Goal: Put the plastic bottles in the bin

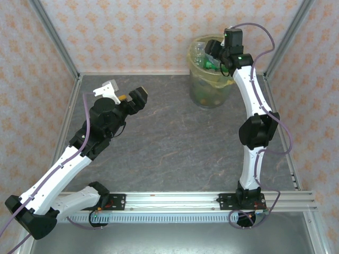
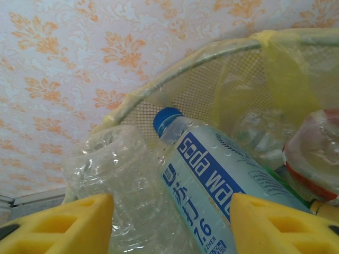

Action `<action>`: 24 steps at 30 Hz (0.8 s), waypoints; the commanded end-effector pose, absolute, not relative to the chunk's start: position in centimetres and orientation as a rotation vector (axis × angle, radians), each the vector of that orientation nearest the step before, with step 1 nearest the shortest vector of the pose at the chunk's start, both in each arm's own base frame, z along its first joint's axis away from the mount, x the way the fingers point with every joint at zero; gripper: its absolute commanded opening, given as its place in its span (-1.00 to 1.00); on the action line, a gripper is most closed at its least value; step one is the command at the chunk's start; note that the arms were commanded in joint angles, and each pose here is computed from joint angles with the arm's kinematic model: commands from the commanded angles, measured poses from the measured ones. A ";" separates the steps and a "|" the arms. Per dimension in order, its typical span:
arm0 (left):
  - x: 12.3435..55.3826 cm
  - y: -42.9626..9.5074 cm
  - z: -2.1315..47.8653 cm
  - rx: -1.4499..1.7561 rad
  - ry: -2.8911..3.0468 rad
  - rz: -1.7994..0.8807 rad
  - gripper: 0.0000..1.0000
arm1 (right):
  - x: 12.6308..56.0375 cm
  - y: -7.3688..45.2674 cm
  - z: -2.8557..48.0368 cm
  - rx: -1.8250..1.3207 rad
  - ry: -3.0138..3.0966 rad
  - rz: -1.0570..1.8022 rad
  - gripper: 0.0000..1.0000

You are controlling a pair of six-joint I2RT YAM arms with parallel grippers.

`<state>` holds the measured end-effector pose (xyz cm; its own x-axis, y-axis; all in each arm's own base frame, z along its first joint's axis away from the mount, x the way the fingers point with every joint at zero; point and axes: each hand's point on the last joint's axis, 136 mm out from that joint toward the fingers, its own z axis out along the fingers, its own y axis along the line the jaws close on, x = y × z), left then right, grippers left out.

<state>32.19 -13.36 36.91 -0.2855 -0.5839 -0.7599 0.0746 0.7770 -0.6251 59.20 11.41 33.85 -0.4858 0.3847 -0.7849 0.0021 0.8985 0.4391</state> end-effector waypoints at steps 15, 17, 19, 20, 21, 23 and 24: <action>31.7 -13.0 37.8 -0.392 1.729 -0.692 0.98 | 58.9 19.9 37.7 0.029 1.912 0.679 0.08; 31.7 -13.0 37.8 -0.394 1.730 -0.692 0.98 | 59.1 20.8 37.6 0.014 1.899 0.706 0.06; 31.7 -13.0 37.7 -0.394 1.735 -0.691 0.98 | 59.4 21.5 37.5 0.008 1.883 0.740 0.04; 31.7 -13.0 37.7 -0.394 1.739 -0.688 0.99 | 59.7 21.8 37.3 0.013 1.877 0.758 0.04; 31.7 -12.9 37.6 -0.396 1.743 -0.684 0.98 | 60.1 21.9 37.1 0.023 1.873 0.765 0.03; 31.6 -12.9 37.8 -0.396 1.741 -0.683 0.98 | 60.8 21.6 36.7 0.061 1.871 0.756 0.01; 31.6 -12.8 37.8 -0.396 1.741 -0.680 0.98 | 61.3 21.3 36.1 0.087 1.877 0.741 0.01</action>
<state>32.16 -13.41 36.83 -0.2900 -0.5820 -0.7597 0.0752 0.7775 -0.6244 60.02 21.35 34.59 -0.4857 0.3353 -0.8072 -0.2645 0.8238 0.5014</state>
